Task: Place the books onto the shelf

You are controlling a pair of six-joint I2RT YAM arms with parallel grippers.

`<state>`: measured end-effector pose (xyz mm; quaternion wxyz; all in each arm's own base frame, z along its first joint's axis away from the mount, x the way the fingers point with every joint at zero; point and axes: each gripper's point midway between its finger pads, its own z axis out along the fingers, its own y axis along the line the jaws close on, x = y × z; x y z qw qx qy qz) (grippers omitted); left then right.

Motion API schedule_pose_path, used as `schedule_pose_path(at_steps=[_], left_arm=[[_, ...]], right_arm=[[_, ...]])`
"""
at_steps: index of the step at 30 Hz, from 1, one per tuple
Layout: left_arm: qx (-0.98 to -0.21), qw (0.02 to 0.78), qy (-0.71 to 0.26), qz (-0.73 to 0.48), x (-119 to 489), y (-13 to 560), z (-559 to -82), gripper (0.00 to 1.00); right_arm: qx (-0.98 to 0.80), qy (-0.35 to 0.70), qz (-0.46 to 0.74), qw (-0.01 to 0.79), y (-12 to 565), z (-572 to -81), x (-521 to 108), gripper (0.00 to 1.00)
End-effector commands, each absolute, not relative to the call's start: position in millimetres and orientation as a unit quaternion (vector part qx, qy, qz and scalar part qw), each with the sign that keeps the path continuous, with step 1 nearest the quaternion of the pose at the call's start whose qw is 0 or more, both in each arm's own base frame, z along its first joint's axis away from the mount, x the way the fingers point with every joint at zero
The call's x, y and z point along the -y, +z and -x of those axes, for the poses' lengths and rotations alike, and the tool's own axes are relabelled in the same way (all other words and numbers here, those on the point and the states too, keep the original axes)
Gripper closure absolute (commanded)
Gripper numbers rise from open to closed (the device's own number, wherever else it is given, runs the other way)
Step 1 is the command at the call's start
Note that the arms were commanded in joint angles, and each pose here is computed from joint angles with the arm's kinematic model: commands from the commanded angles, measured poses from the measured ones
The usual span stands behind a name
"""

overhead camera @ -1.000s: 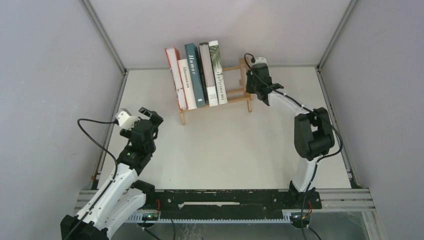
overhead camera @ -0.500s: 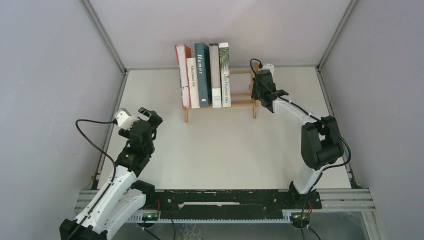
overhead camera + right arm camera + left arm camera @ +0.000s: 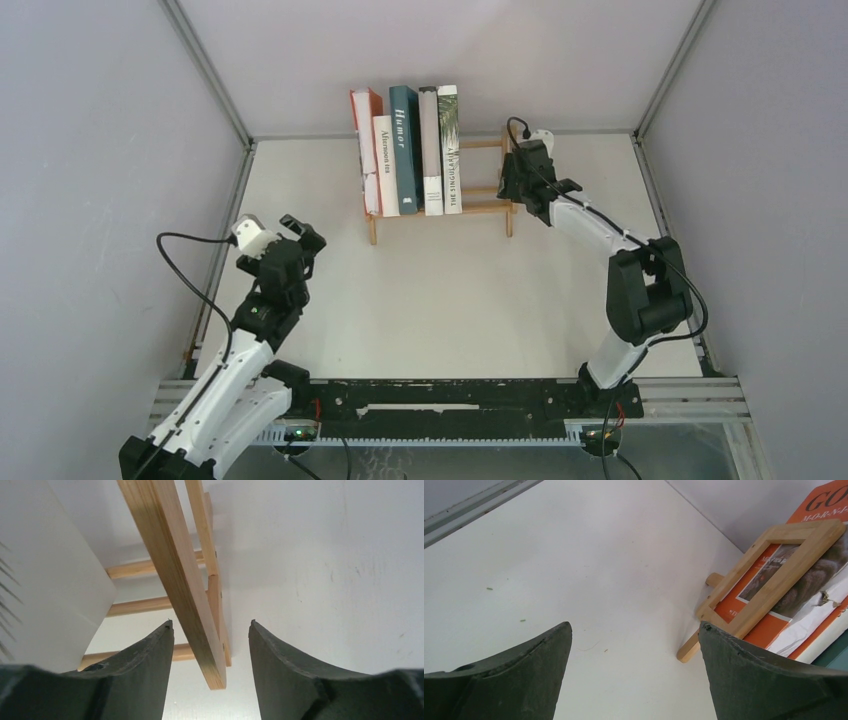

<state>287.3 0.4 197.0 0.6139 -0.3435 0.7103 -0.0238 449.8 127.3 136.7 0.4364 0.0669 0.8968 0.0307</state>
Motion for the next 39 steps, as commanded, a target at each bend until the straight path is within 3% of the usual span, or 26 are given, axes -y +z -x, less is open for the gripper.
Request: schedule_pose_path(at_steps=[1, 14, 24, 27, 39], left_arm=[[-0.699, 0.631, -0.024, 0.335, -1, 232, -293, 0.0], [-0.721, 0.65, 0.026, 0.238, 3, 260, -318, 0.0], [-0.732, 0.657, 0.031, 0.177, -2, 257, -346, 0.0], [-0.736, 0.656, 0.018, 0.167, -2, 253, -353, 0.0], [-0.731, 0.655, 0.037, 0.187, -19, 243, -346, 0.0]], right_arm=[[-0.875, 0.065, -0.066, 0.475, 191, -446, -134, 0.35], [-0.858, 0.089, -0.035, 0.505, 257, -404, -118, 0.33], [-0.859, -0.001, -0.122, 0.498, 245, -376, -36, 0.26], [-0.835, -0.032, -0.166, 0.523, 248, -369, -12, 0.12], [-0.806, -0.043, -0.205, 0.553, 254, -364, 7, 0.12]])
